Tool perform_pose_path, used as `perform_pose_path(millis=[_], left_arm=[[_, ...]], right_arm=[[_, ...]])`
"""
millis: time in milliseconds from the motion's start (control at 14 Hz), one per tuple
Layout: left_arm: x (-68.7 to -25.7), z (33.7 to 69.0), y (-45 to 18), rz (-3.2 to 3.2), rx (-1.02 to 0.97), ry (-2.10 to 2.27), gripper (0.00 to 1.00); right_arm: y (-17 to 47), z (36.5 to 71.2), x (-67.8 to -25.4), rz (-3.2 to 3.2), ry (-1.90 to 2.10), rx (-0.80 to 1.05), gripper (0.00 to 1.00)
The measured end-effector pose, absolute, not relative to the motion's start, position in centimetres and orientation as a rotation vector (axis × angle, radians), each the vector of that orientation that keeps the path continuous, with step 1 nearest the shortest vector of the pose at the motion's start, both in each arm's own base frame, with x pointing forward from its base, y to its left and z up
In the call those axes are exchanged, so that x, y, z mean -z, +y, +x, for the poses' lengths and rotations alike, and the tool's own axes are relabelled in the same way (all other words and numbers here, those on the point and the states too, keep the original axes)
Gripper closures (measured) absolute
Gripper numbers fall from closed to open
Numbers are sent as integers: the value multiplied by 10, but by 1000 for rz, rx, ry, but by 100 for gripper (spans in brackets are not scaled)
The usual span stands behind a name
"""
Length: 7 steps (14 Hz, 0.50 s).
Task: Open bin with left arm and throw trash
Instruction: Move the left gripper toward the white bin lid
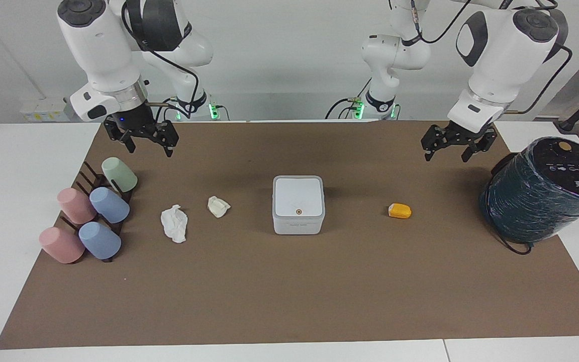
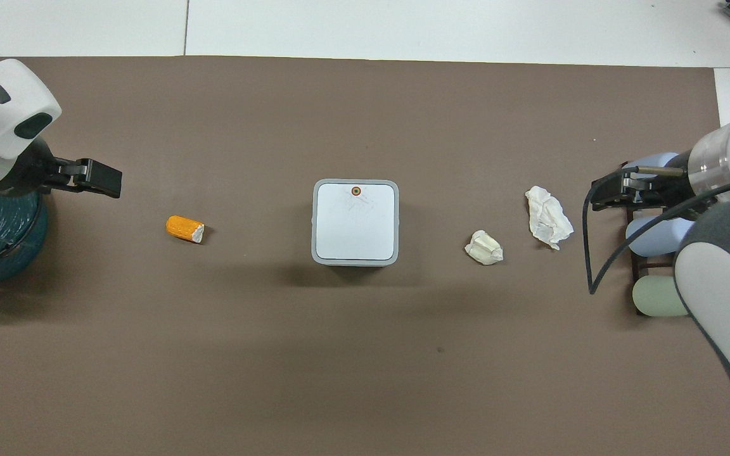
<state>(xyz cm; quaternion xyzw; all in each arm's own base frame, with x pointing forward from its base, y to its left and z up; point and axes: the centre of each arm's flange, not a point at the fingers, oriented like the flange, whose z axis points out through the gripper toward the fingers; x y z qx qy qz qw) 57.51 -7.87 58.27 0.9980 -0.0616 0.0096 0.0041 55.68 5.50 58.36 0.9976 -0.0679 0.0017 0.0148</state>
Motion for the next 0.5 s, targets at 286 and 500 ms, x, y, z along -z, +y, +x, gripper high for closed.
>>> perform_pose_path(millis=[286,500], left_arm=[[-583,575,-82,3104,-27,-190,0],[-582,572,-98,3094,-19,-200,0]], right_arm=[[60,556,-587,3111,-92,-12,0],[61,556,-587,3111,-75,-12,0]])
